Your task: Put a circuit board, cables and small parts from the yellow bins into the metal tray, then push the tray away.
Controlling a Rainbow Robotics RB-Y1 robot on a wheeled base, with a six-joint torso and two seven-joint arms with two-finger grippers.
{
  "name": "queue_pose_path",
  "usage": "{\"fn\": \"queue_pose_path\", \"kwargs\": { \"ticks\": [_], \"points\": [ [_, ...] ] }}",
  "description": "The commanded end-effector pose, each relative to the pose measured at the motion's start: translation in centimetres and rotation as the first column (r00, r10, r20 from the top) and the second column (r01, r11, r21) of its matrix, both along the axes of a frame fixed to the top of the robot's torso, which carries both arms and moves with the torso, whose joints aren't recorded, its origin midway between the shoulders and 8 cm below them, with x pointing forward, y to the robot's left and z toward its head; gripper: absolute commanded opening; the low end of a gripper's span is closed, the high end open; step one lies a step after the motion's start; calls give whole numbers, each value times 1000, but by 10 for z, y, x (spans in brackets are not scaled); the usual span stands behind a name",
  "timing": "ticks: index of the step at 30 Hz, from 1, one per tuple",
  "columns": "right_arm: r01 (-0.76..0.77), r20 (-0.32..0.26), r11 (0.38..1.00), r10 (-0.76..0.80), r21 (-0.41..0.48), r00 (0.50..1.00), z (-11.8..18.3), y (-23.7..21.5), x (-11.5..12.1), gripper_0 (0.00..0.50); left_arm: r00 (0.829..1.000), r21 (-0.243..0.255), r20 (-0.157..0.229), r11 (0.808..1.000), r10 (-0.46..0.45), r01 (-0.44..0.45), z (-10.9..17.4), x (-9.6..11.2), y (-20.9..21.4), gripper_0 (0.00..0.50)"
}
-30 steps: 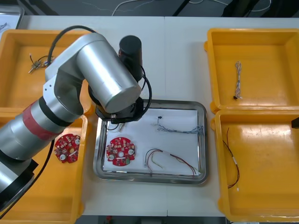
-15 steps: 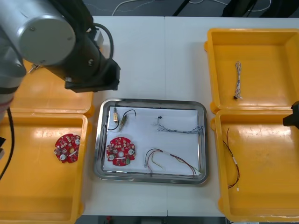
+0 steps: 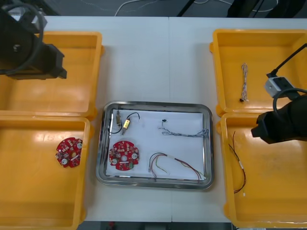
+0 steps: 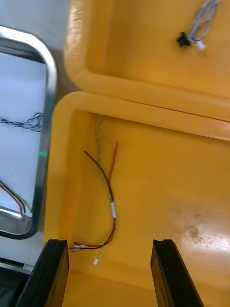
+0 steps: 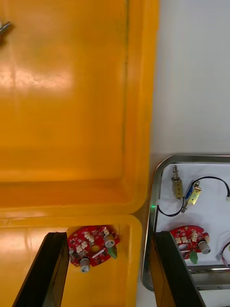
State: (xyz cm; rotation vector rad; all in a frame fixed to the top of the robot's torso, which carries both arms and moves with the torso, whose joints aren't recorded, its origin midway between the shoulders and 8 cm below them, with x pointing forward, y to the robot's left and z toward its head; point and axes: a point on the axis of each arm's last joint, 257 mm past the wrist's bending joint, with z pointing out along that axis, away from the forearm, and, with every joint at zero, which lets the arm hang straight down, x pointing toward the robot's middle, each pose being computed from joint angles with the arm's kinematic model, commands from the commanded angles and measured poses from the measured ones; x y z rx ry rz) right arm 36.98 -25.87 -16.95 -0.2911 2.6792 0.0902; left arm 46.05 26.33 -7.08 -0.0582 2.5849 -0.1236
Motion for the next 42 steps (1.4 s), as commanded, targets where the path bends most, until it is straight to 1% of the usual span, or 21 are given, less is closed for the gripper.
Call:
{"fn": "queue_pose_path", "kwargs": {
  "ticks": [1, 2, 8, 11, 13, 14, 17, 20, 22, 26, 27, 29, 32, 36, 37, 39, 42],
  "points": [
    [-202, 32, 979, 203, -26, 979, 1, 48, -1, 500, 999, 47, 20, 998, -35, 34, 7, -18, 53, 490],
    [-213, 29, 977, 214, -25, 977, 0, 51, -2, 500, 999, 46, 18, 999, -28, 27, 6, -19, 57, 488],
    [-334, 23, 942, 335, -27, 942, -8, 95, -8, 500, 999, 57, -25, 998, 20, -19, -10, -35, 88, 489],
    [-396, 22, 917, 397, -46, 917, -12, 116, -12, 500, 999, 86, -46, 996, 8, -4, -19, -43, 102, 488],
    [-446, 20, 893, 448, -70, 894, -15, 133, -15, 500, 998, 112, -70, 994, -6, 14, -29, -50, 112, 491],
    [-458, 17, 886, 460, -77, 888, -17, 136, -16, 500, 997, 117, -76, 993, -10, 18, -32, -52, 114, 488],
    [-526, 3, 843, 530, -112, 848, -24, 159, -21, 500, 995, 128, -98, 992, 8, 5, -43, -60, 126, 488],
    [-570, -9, 809, 575, -141, 818, -28, 173, -23, 500, 994, 139, -105, 990, 27, -13, -47, -63, 133, 488],
    [-613, -21, 774, 618, -157, 786, -34, 189, -25, 500, 993, 159, -109, 987, 48, -31, -52, -64, 141, 489],
    [-681, -39, 713, 685, -166, 727, -47, 217, -30, 500, 989, 172, -128, 984, 70, -48, -63, -68, 149, 488],
    [-689, -40, 705, 693, -168, 719, -48, 220, -30, 500, 990, 174, -124, 983, 73, -51, -63, -68, 150, 488],
    [-721, -46, 669, 727, -179, 685, -55, 234, -31, 500, 991, 168, -112, 985, 66, -47, -65, -64, 148, 489],
    [-754, -56, 625, 761, -202, 646, -66, 247, -34, 500, 993, 158, -104, 987, 61, -44, -68, -62, 145, 488],
    [-793, -75, 559, 804, -243, 590, -83, 259, -39, 500, 996, 137, -68, 990, 53, -43, -70, -51, 137, 488],
    [-797, -81, 552, 808, -245, 584, -85, 259, -40, 500, 997, 135, -64, 990, 53, -44, -71, -50, 137, 489],
    [-811, -107, 522, 820, -264, 562, -95, 260, -44, 500, 998, 124, -44, 991, 52, -46, -72, -45, 133, 489],
    [-825, -124, 485, 836, -290, 535, -101, 261, -48, 500, 998, 121, -26, 991, 54, -50, -73, -40, 131, 489]
  ]
}}
